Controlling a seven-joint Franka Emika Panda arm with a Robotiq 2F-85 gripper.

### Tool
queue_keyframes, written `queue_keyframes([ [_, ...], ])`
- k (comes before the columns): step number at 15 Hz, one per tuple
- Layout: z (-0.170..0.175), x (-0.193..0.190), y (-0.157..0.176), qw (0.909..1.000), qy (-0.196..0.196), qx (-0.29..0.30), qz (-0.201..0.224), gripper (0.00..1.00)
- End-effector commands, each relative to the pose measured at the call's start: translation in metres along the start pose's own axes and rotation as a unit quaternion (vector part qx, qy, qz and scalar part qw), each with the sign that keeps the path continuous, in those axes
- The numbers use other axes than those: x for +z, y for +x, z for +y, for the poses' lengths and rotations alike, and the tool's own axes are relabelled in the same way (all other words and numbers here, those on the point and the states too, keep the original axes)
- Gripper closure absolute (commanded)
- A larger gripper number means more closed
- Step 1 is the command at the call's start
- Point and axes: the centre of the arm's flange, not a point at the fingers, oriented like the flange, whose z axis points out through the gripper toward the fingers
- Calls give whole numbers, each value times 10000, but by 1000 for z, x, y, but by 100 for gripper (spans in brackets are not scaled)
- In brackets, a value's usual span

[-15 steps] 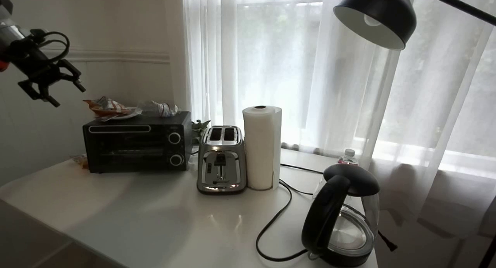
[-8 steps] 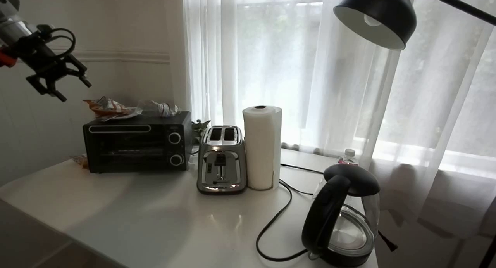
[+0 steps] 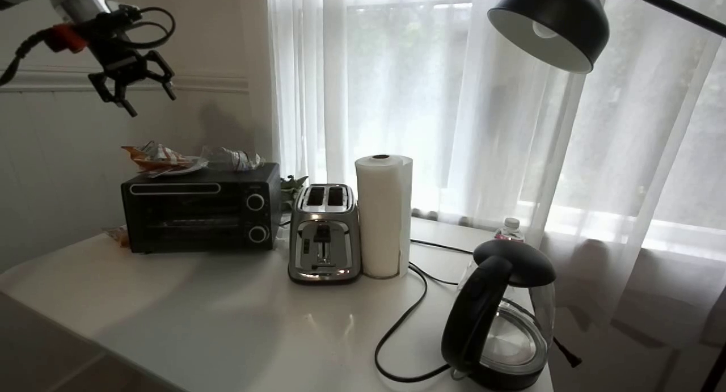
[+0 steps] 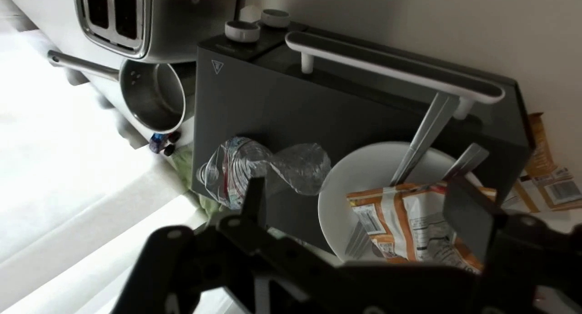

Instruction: Put one orange packet on the white plate on the microwave

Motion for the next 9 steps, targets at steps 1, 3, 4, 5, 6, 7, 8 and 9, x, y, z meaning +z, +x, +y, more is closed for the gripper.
queue_keyframes([
  [1, 42, -14, -23, 9950, 644, -633, -432, 0],
  [3, 58, -12, -30, 9884, 1072, -975, -447, 0],
  [4, 64, -10, -31, 9843, 1270, -1114, -514, 0],
  [5, 53, -6, -20, 9917, 920, -820, -361, 0],
  [6, 58, -5, -22, 9912, 953, -838, -374, 0],
  [7, 60, -4, -22, 9914, 947, -821, -384, 0],
  [8, 58, -3, -21, 9913, 951, -823, -392, 0],
  [9, 55, -2, -21, 9911, 955, -835, -397, 0],
])
